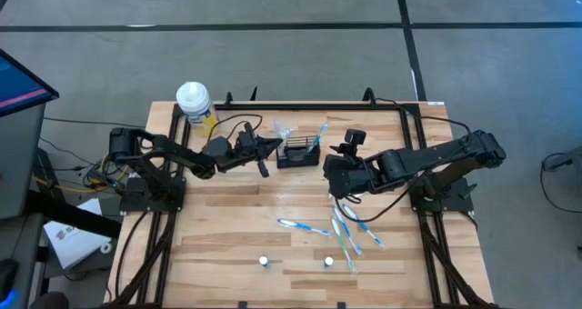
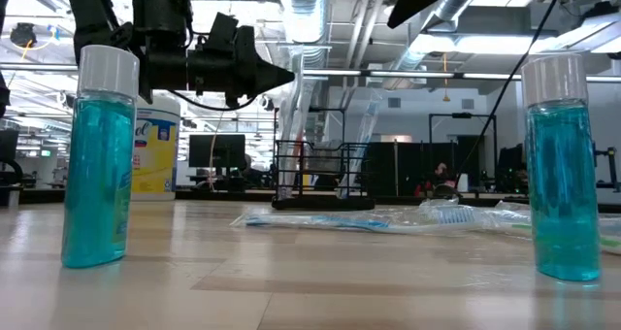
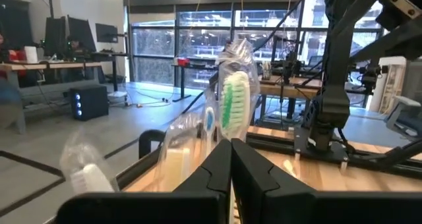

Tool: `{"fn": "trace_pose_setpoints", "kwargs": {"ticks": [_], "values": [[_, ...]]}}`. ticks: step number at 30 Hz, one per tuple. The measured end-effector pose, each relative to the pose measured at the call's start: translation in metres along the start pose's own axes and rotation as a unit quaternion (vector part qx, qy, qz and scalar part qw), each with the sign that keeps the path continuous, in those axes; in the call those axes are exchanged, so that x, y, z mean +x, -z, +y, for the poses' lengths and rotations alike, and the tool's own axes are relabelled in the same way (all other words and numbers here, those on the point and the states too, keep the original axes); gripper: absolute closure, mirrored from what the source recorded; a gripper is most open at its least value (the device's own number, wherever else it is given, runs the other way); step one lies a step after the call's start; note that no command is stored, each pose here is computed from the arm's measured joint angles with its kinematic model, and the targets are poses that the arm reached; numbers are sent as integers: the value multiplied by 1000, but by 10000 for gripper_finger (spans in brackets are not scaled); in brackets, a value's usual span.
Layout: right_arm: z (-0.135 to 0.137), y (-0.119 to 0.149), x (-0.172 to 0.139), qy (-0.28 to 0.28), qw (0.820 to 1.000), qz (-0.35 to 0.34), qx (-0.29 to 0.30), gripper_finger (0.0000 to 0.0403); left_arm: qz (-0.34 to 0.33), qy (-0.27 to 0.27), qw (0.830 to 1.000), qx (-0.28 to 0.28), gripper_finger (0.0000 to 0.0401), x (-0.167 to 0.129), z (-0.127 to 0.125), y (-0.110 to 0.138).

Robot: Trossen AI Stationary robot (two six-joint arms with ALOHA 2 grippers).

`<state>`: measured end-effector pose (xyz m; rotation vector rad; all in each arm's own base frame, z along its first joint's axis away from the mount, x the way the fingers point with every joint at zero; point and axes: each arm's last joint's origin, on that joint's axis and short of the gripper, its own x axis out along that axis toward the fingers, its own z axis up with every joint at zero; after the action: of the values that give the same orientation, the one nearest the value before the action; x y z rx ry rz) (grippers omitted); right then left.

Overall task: Pick & Place toothbrushing station
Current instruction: Put the green toothbrush into the black mesh organizer

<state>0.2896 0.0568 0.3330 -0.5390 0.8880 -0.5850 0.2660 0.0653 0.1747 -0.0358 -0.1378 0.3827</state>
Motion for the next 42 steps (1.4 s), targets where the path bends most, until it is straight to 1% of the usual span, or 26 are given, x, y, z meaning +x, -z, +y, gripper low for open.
{"fn": "trace_pose_setpoints", "kwargs": {"ticks": [7,20,42], "values": [[0,0,0,0,1000,0,0,281,27,-24,999,-7,401,-12,4,11],[-1,0,1,1,1000,1,3,281,33,-26,999,-16,401,-12,4,13],[-1,0,1,0,1000,1,8,281,79,-27,996,-18,401,-14,3,22]]}}
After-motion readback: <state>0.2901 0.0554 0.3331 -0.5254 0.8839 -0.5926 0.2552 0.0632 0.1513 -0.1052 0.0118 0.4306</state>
